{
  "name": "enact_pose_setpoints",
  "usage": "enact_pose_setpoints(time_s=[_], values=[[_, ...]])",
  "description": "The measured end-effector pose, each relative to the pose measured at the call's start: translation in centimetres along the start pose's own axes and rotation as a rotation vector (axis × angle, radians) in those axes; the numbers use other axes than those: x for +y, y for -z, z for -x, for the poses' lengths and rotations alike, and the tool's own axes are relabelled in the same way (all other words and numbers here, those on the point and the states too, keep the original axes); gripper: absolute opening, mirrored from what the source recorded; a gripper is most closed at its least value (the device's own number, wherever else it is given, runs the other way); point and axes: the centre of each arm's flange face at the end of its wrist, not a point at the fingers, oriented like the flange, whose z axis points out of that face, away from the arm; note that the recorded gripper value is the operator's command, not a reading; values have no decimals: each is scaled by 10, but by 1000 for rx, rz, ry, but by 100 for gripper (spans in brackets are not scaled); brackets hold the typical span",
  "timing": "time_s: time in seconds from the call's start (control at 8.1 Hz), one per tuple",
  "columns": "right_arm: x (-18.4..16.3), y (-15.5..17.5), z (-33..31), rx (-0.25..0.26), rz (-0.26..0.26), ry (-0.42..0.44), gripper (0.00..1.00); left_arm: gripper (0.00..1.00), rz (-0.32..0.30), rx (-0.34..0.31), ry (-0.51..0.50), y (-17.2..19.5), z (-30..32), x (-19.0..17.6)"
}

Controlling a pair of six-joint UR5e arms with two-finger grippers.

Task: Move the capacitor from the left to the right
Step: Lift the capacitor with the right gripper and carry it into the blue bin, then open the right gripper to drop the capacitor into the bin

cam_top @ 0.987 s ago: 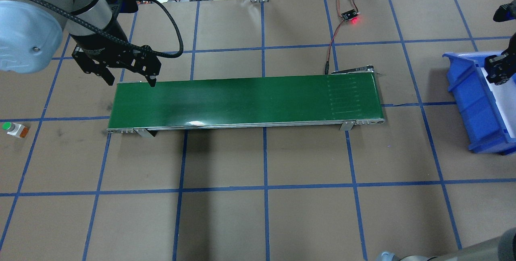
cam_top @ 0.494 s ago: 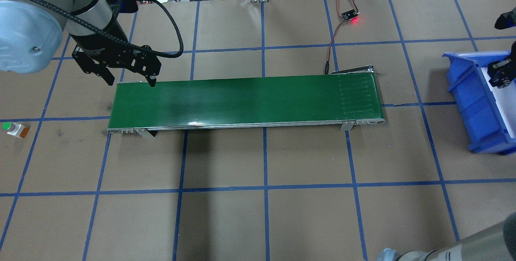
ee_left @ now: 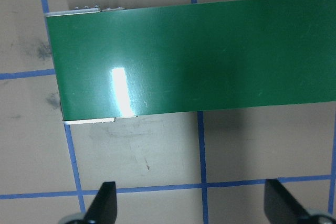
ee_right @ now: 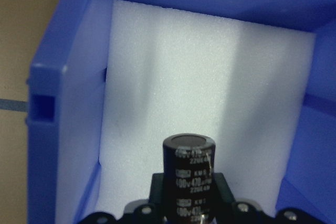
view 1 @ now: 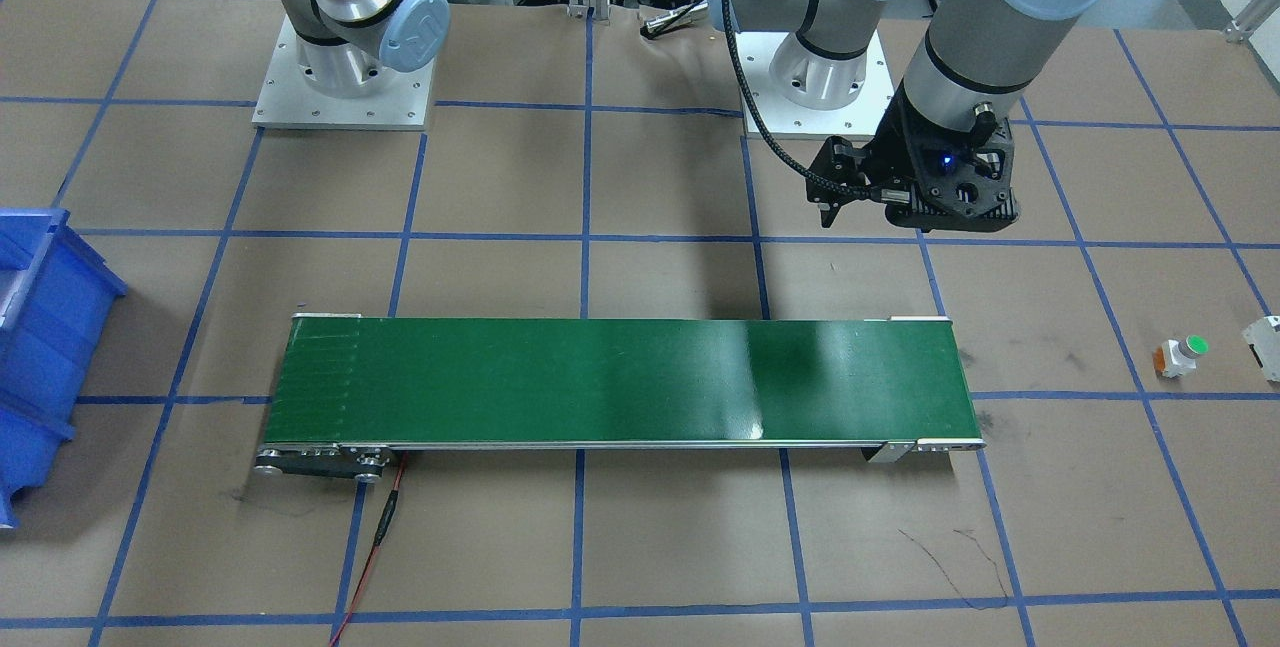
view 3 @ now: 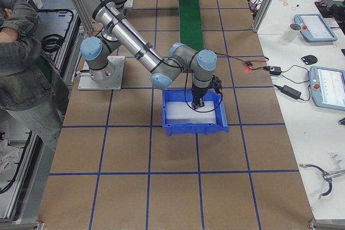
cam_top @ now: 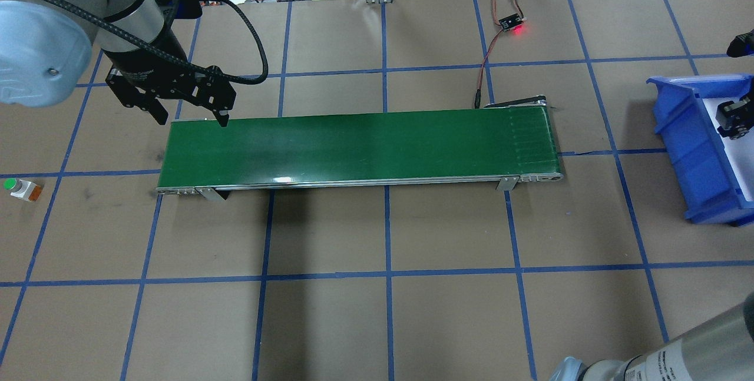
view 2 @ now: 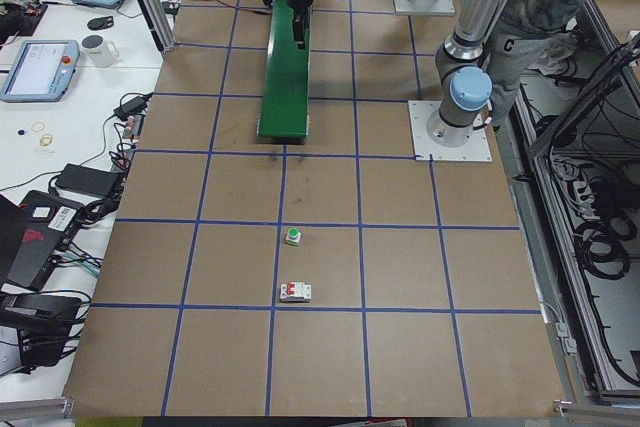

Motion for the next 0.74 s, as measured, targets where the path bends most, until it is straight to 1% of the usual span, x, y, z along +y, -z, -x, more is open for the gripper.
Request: enact_pose_setpoints(time_s=[0.25,0.37,0.49,0.74], values=[[1,-17,-6,-30,8,-8,0,100,0,0,0,0,0,0],[3,-27,-10,-46,13,-15,15,100,0,0,0,0,0,0],[4,-34,-13,-57,17,-20,42,100,0,0,0,0,0,0],[4,-38,-14,-76,7,-25,81,100,0,1,0,0,0,0]])
